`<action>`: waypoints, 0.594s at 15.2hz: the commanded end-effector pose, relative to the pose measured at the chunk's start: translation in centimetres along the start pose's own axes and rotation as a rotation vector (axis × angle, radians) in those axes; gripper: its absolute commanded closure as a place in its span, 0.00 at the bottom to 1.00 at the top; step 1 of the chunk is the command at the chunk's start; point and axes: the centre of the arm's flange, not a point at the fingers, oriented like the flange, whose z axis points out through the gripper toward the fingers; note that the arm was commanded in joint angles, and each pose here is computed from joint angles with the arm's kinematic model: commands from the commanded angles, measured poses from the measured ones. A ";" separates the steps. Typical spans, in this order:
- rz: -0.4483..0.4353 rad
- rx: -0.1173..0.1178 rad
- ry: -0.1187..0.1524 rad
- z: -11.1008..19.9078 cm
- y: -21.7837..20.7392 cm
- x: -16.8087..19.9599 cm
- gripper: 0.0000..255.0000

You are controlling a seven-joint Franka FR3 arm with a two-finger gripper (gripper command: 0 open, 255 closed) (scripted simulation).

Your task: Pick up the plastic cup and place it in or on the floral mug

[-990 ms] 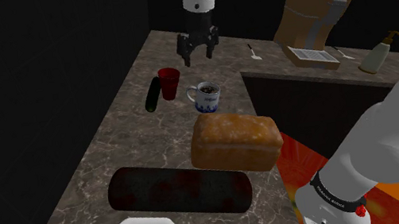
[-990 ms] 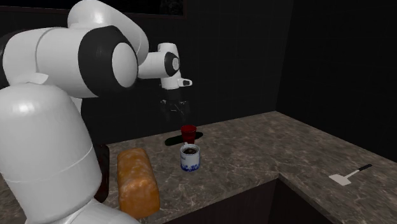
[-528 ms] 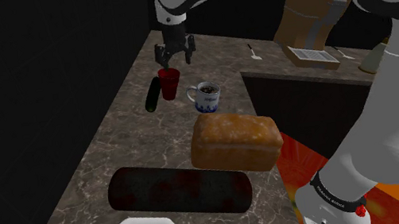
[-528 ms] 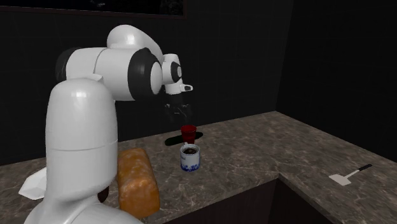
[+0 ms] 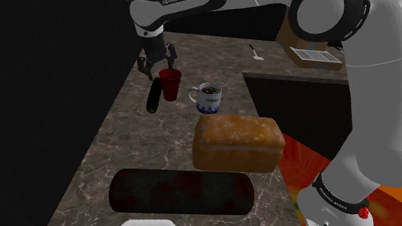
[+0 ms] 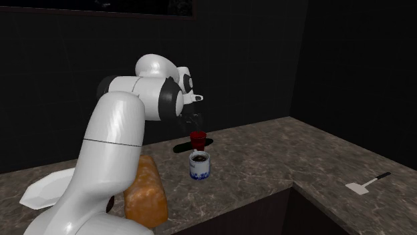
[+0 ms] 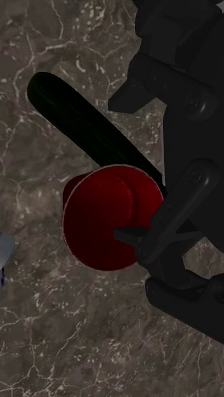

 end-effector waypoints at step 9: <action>0.000 -0.003 0.000 4.0 -0.2 0.4 0.00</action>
